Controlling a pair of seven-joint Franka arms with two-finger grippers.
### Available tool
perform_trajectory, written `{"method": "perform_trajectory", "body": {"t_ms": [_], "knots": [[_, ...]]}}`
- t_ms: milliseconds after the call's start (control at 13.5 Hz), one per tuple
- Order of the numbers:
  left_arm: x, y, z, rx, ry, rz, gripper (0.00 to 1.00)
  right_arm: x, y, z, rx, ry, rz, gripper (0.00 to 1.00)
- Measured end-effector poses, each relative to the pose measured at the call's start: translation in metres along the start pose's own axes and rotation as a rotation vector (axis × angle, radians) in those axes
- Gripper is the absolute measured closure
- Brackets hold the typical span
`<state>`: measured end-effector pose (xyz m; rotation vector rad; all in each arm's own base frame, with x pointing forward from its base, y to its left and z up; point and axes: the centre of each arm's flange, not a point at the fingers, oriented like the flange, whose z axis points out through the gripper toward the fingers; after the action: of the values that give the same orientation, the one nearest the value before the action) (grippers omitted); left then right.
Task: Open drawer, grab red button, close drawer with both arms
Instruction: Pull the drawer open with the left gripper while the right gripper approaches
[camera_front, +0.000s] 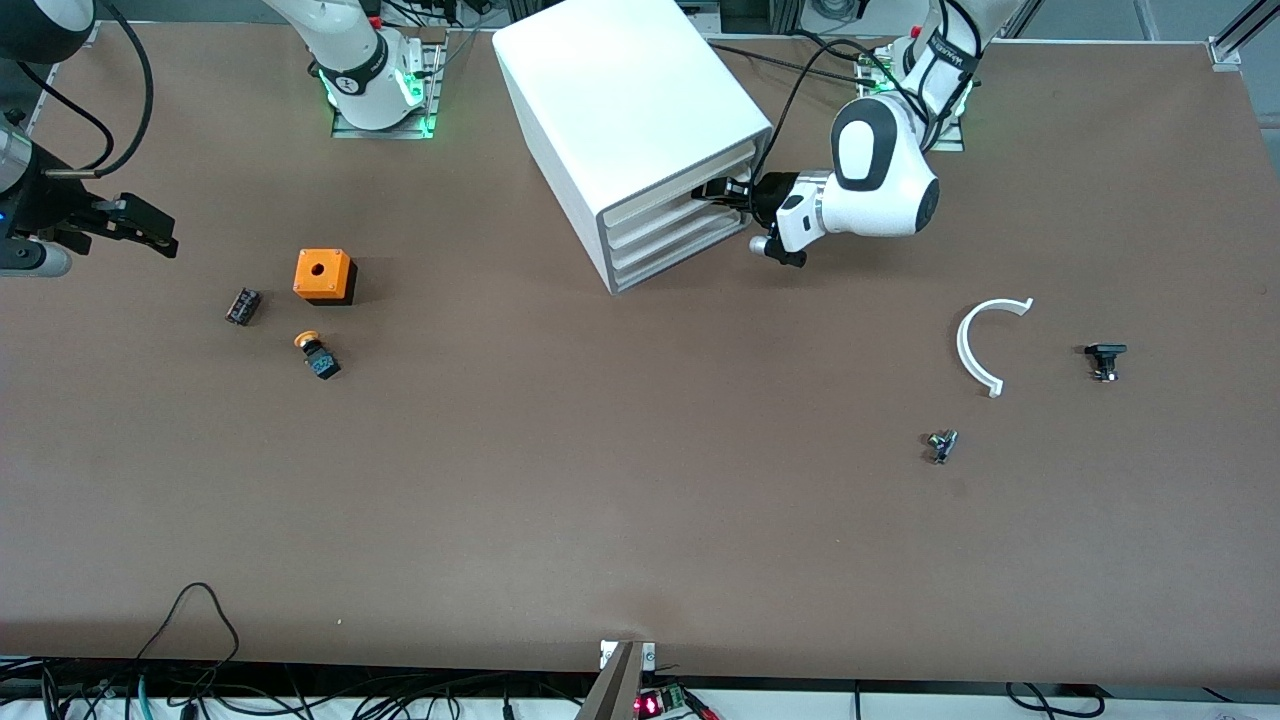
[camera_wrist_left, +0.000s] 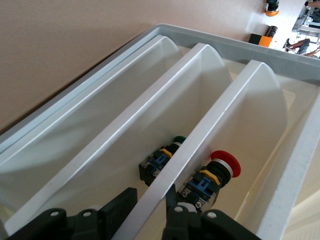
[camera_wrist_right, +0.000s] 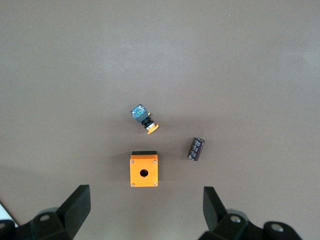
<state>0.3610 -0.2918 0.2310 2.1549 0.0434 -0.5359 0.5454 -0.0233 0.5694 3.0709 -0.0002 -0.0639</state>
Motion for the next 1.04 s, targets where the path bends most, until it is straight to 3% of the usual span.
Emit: {"method": "perform_trajectory", "body": {"t_ms": [222, 370, 593, 741, 815, 1037], "knots": [[0.004, -0.001, -0.005, 0.004, 0.023, 0.0, 0.72, 0.0, 0.0, 0.0, 0.0, 0.001, 0.0, 0.0], [0.018, -0.003, -0.031, 0.01, 0.109, 0.028, 0.79, 0.0, 0.0, 0.0, 0.0, 0.0, 0.0, 0.0], [0.041, -0.015, -0.089, 0.019, 0.267, 0.045, 0.8, 0.002, -0.005, 0.002, 0.027, -0.001, -0.003, 0.0], [0.051, -0.021, -0.112, 0.017, 0.327, 0.03, 0.8, 0.005, -0.02, 0.007, 0.061, -0.01, -0.02, 0.0], [0.055, -0.023, -0.119, 0.023, 0.357, 0.011, 0.75, 0.008, -0.032, 0.011, 0.064, -0.015, -0.041, 0.0], [0.064, -0.032, -0.138, 0.078, 0.477, -0.03, 0.44, 0.018, -0.082, 0.027, 0.059, -0.017, -0.126, 0.0]]}}
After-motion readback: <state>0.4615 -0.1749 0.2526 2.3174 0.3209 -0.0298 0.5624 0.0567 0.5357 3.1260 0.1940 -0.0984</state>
